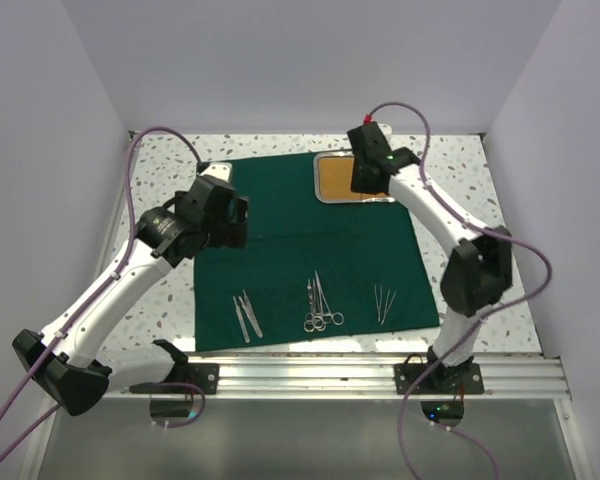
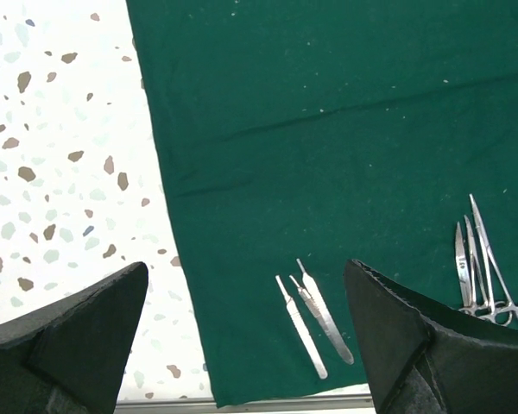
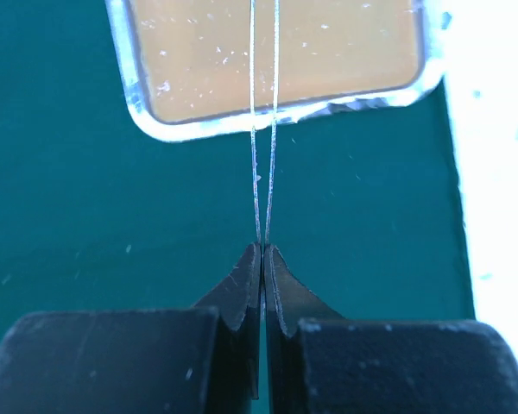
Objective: Open and lay out the surgical kit
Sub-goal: Place the medical item in the surgical kit.
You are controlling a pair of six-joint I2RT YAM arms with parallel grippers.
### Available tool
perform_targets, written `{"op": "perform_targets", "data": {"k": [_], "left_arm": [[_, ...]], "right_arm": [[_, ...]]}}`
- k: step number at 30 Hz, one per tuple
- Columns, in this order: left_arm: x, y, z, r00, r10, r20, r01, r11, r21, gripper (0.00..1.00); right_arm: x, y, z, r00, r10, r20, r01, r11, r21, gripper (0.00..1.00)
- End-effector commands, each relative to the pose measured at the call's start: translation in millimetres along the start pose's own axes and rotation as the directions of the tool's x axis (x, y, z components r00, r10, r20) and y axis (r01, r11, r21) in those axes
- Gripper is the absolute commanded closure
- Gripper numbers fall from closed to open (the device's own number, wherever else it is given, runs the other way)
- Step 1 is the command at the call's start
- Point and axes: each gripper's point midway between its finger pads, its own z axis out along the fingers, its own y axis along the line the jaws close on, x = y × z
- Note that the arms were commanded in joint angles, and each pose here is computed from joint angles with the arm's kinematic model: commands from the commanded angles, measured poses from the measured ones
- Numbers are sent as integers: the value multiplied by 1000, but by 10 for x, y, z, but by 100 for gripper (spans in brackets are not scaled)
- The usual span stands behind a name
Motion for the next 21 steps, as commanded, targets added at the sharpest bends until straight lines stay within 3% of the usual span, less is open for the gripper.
{"op": "perform_targets", "data": {"k": [1, 3, 4, 6, 7, 13, 21], "left_arm": [[-215, -139, -69, 995, -76, 61, 72, 996, 59, 0], [-238, -153, -52, 994, -85, 71, 81, 995, 61, 0], [-236, -150, -45, 994, -87, 72, 82, 995, 58, 0], [-257, -163, -18, 993, -90, 78, 86, 995, 56, 0], [-258, -177, 4, 993, -90, 75, 86, 995, 57, 0], [-324, -350, 113, 991, -120, 67, 113, 988, 102, 0], [-344, -512, 152, 982, -185, 34, 178, 973, 149, 0]], "right_arm": [[195, -227, -463, 1000, 27, 5, -27, 999, -28, 100], [370, -295, -754, 999, 47, 0, -47, 995, -83, 100], [718, -394, -721, 997, 44, -65, -49, 997, -62, 100], [997, -407, -956, 995, 59, -85, -69, 990, -124, 100], [1356, -493, -910, 986, 69, -149, -84, 992, -96, 100], [2390, -682, -1120, 944, 172, -280, -211, 970, -117, 100], [2770, -960, -1020, 940, 203, -273, -231, 970, -74, 100]]}}
